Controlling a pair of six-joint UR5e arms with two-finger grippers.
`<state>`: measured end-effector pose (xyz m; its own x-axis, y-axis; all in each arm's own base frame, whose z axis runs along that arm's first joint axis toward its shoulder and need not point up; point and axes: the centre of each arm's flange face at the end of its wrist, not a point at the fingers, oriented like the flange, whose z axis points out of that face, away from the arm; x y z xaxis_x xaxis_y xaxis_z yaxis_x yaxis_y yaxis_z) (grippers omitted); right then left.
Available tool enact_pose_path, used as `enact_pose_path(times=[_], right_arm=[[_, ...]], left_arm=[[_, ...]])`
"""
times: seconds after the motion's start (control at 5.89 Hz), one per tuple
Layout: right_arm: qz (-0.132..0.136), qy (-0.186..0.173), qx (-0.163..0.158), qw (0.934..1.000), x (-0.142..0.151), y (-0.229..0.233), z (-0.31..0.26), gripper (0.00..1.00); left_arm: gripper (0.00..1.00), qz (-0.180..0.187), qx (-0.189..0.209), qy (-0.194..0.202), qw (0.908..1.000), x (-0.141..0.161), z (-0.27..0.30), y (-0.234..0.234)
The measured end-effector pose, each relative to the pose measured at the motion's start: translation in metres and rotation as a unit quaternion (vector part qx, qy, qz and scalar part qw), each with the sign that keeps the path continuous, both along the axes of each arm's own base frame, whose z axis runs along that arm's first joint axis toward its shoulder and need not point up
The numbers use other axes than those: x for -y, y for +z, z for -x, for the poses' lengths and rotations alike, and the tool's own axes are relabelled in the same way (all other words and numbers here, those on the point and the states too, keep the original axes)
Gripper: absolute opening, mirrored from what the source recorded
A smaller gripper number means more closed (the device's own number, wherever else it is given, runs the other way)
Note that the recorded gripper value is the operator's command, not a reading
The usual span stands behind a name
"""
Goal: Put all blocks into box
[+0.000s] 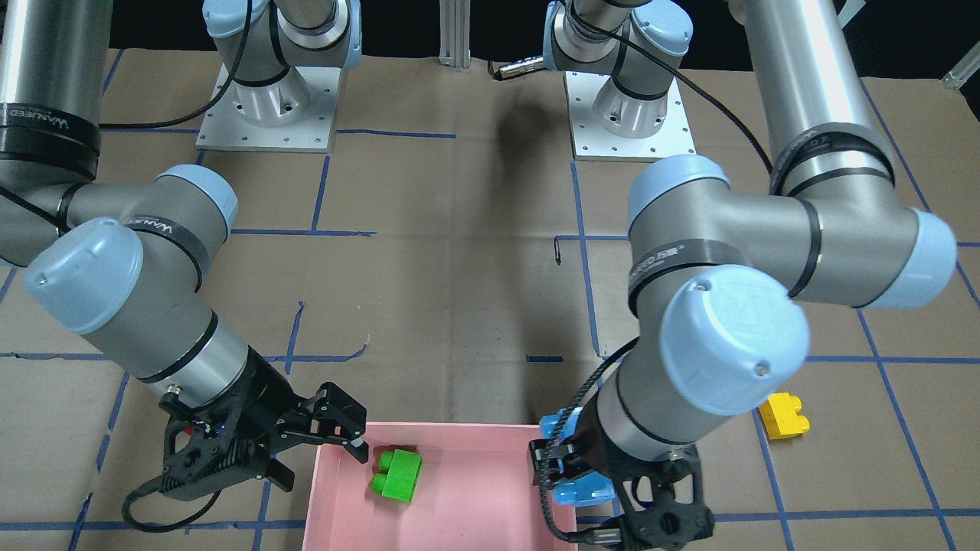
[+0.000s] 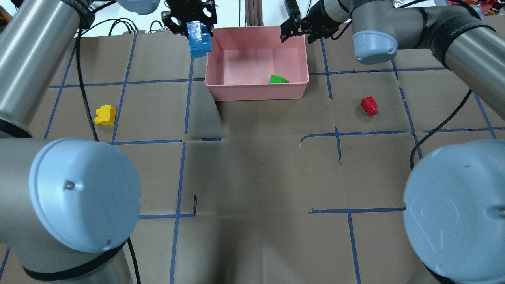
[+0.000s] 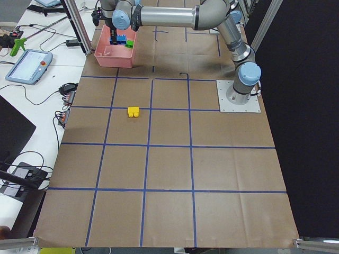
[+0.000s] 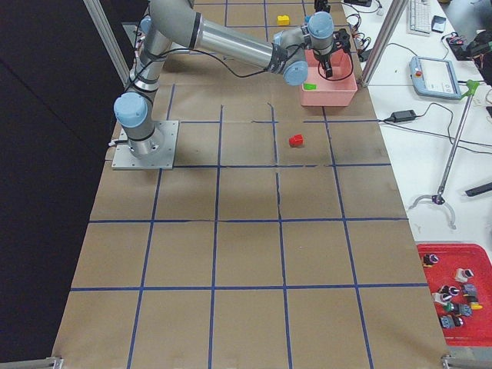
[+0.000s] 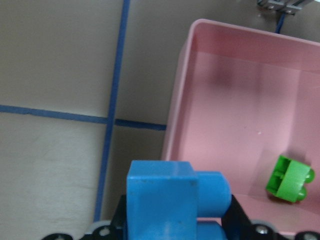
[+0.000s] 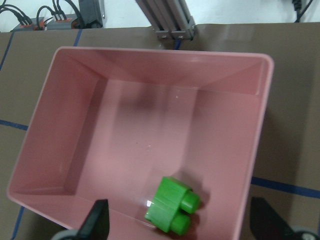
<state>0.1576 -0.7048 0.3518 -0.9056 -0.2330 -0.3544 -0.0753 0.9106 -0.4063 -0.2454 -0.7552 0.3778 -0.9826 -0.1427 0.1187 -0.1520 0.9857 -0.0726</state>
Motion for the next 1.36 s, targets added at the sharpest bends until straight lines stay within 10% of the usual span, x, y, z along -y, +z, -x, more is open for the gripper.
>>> enact_pose_path(times=[0.34,0.51,0.68,1.02,1.36], right_arm=[[0.018,-0.022,-0.111,0.9934,-0.004,0.021,0.077,1.0],[-0.018,-0.02,-0.167,0.9855,-0.012,0.015,0.096,1.0],[-0.068,-0.016,-0.183,0.9806,-0.024,-0.008,0.108,1.0],[-0.146,-0.013,-0.177,0.9733,-0.056,-0.073,0.118,1.0],[-0.135,-0.031,-0.177,0.9743,-0.067,-0.102,0.136,0.99]], left_arm=[[0.32,-0.019,0.008,-0.005,0.9998,0.004,0.049,-0.047],[0.52,-0.022,0.011,-0.007,0.9997,0.006,0.062,-0.067],[0.97,-0.014,0.008,-0.001,0.9999,0.008,0.07,-0.075],[1.0,0.023,-0.003,0.007,0.9997,0.013,0.082,-0.073],[1.0,0.037,-0.005,0.01,0.9992,0.011,0.072,-0.048]])
